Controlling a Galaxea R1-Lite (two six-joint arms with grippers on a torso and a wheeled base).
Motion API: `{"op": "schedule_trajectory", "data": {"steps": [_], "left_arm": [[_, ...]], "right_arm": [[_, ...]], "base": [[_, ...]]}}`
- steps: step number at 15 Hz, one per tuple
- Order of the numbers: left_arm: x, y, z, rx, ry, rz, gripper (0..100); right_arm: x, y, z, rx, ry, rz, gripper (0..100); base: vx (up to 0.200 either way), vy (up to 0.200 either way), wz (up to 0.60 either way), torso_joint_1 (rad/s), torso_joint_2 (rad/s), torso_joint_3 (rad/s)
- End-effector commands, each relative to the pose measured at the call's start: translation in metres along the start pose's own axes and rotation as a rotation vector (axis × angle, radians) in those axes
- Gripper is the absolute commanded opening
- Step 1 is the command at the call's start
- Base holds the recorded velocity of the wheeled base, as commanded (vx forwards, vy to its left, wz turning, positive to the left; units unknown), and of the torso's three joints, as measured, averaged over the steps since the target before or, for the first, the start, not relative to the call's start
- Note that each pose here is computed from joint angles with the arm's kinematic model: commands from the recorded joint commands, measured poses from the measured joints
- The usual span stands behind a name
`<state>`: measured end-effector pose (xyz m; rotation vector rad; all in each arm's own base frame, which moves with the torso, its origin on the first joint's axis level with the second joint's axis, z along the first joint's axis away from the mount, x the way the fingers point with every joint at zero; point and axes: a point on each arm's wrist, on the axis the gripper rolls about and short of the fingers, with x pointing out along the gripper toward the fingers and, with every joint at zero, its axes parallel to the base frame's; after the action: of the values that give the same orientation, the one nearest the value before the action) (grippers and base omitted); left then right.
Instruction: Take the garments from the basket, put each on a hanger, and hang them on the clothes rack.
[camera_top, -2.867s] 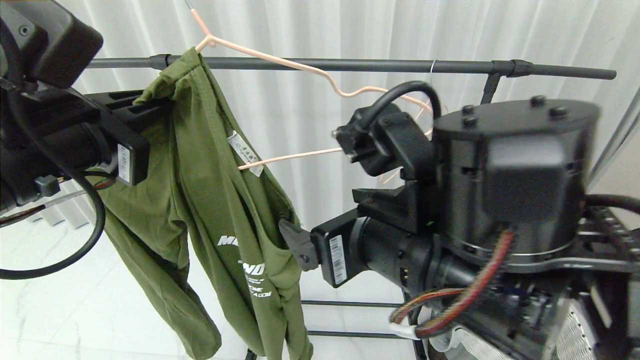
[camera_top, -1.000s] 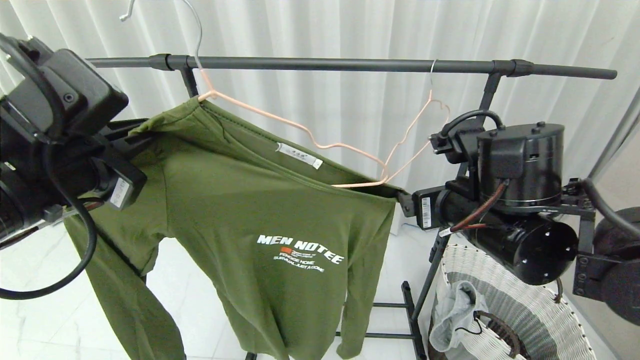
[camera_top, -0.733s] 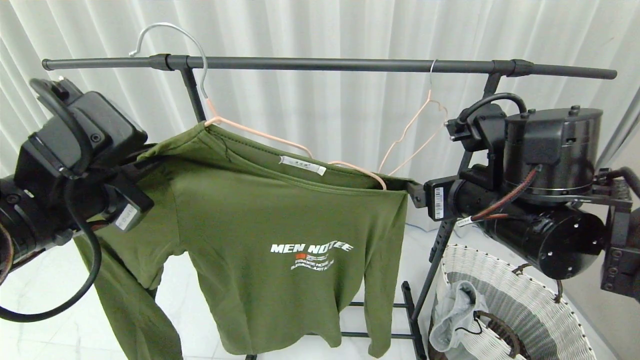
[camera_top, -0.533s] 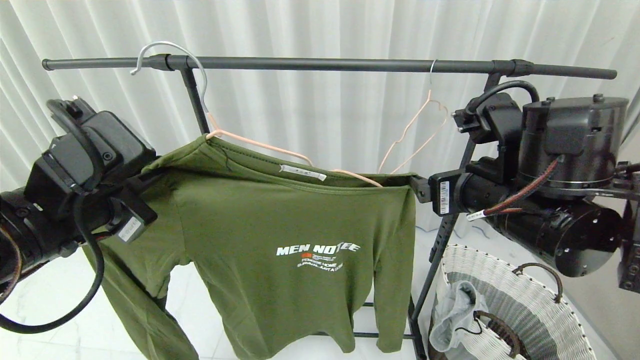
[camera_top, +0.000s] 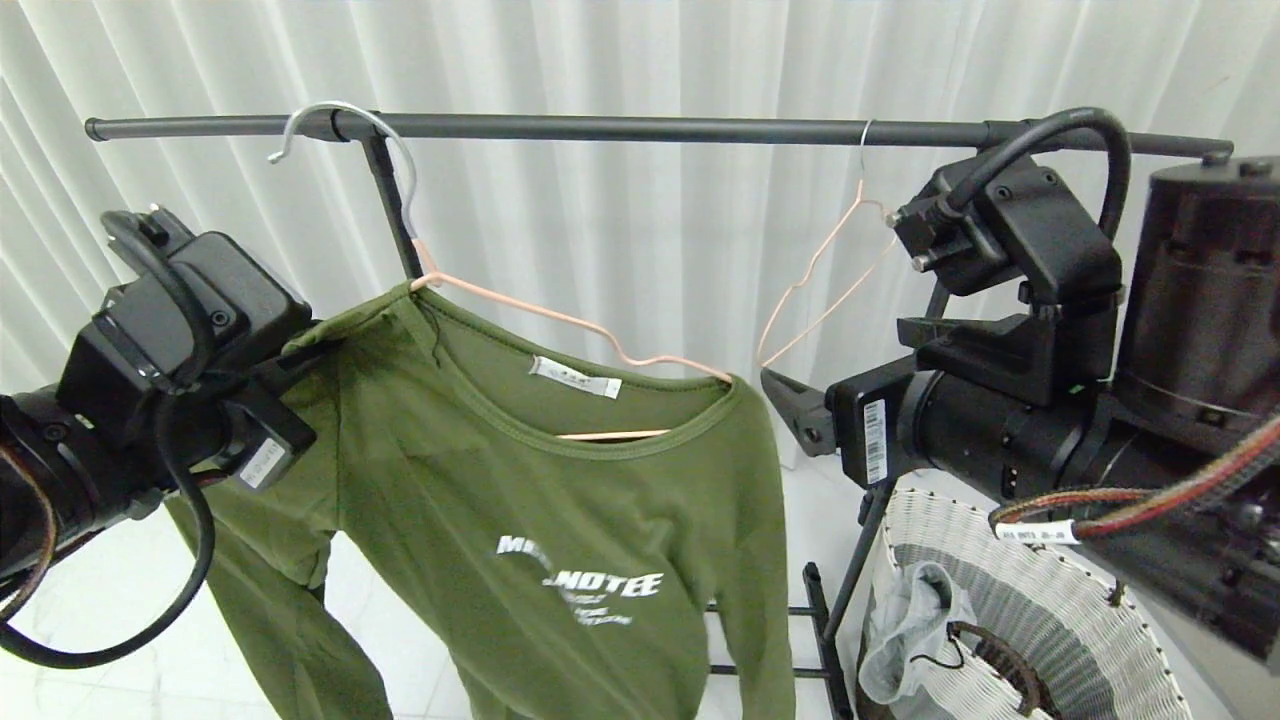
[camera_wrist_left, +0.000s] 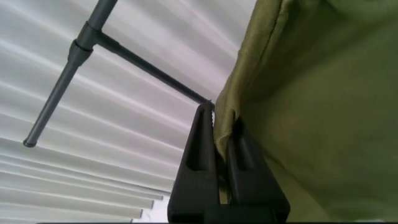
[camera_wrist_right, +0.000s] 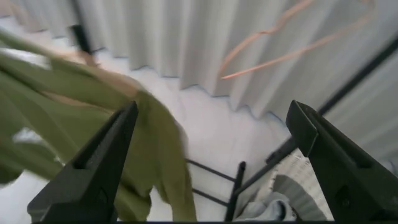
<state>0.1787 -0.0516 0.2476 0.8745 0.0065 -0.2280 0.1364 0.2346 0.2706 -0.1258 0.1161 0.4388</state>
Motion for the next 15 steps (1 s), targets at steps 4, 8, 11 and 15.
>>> {"op": "schedule_trajectory", "data": {"steps": [4, 8, 11, 15], "left_arm": [[-0.009, -0.005, -0.002, -0.037, -0.036, -0.016, 0], [-0.014, -0.007, -0.002, -0.056, -0.105, -0.073, 0], [-0.015, -0.007, 0.0, -0.054, -0.155, -0.114, 0], [-0.015, -0.008, 0.001, -0.049, -0.197, -0.152, 0]], "right_arm": [[-0.013, 0.013, 0.013, -0.016, -0.001, 0.077, 100], [-0.014, 0.013, 0.024, -0.046, 0.036, 0.25, 100], [-0.006, 0.015, 0.026, -0.119, 0.069, 0.377, 100], [0.015, 0.025, 0.024, -0.161, 0.093, 0.402, 100]], "base": [[0.0, 0.0, 0.0, 0.0, 0.0, 0.0], [0.0, 0.0, 0.0, 0.0, 0.0, 0.0], [0.0, 0.0, 0.0, 0.0, 0.0, 0.0], [0.0, 0.0, 0.0, 0.0, 0.0, 0.0]]}}
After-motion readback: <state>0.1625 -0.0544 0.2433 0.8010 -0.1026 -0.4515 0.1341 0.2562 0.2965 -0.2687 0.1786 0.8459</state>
